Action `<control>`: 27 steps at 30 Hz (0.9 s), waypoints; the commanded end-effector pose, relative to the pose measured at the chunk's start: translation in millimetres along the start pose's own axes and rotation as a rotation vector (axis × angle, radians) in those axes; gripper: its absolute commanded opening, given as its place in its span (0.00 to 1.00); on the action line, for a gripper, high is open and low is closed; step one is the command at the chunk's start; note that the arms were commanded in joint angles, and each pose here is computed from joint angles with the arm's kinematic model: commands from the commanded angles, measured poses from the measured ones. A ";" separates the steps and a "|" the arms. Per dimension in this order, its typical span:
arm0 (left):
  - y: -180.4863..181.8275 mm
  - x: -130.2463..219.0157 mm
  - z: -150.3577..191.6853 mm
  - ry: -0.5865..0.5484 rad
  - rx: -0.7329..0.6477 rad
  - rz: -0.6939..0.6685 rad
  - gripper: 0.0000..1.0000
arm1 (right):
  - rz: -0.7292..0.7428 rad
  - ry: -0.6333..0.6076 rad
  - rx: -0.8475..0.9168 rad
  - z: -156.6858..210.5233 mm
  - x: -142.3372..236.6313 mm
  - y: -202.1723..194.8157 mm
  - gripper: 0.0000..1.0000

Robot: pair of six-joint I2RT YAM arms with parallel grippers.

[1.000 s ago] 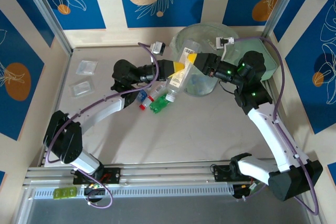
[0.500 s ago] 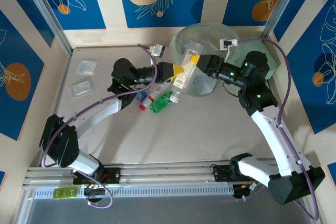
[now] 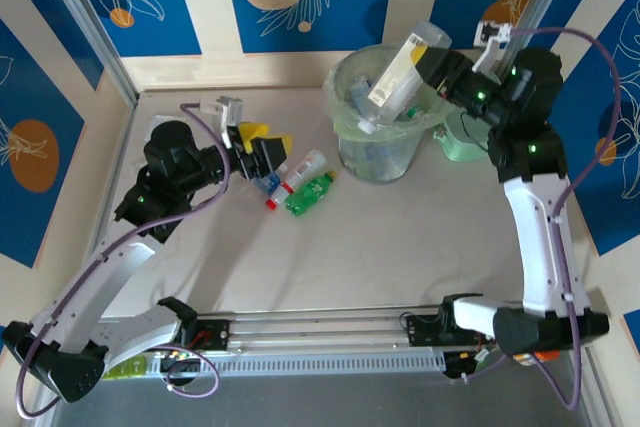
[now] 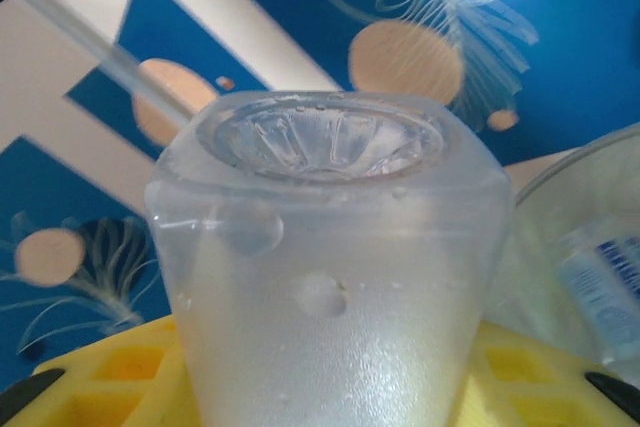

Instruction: Put the plastic bottles in the bin

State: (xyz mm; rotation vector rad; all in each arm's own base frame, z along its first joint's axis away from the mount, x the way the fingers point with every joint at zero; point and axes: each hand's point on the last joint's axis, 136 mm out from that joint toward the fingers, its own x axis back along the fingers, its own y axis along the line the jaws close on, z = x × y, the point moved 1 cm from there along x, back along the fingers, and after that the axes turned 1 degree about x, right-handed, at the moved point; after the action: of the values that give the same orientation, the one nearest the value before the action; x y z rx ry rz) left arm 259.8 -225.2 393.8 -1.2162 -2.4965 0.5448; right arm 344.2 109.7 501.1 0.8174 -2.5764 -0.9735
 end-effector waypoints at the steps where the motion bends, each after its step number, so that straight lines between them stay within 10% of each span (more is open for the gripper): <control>1: 29.8 -2.7 29.5 0.072 -0.069 -0.125 0.86 | 0.192 -0.013 0.058 -15.0 -9.3 -40.8 0.44; 10: 30.7 1.7 32.9 0.055 -0.096 -0.139 0.86 | 0.613 0.030 0.357 -47.4 -46.5 -117.5 0.40; 27: 33.4 2.2 34.4 0.040 -0.087 -0.158 0.87 | 0.879 0.279 0.775 7.4 -128.5 -172.1 0.45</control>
State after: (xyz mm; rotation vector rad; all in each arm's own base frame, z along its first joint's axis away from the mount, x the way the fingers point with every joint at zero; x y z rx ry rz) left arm 267.8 -212.0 339.2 -1.0224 -2.5357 0.3724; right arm 513.8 87.3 364.7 -0.0188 -2.5661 0.1678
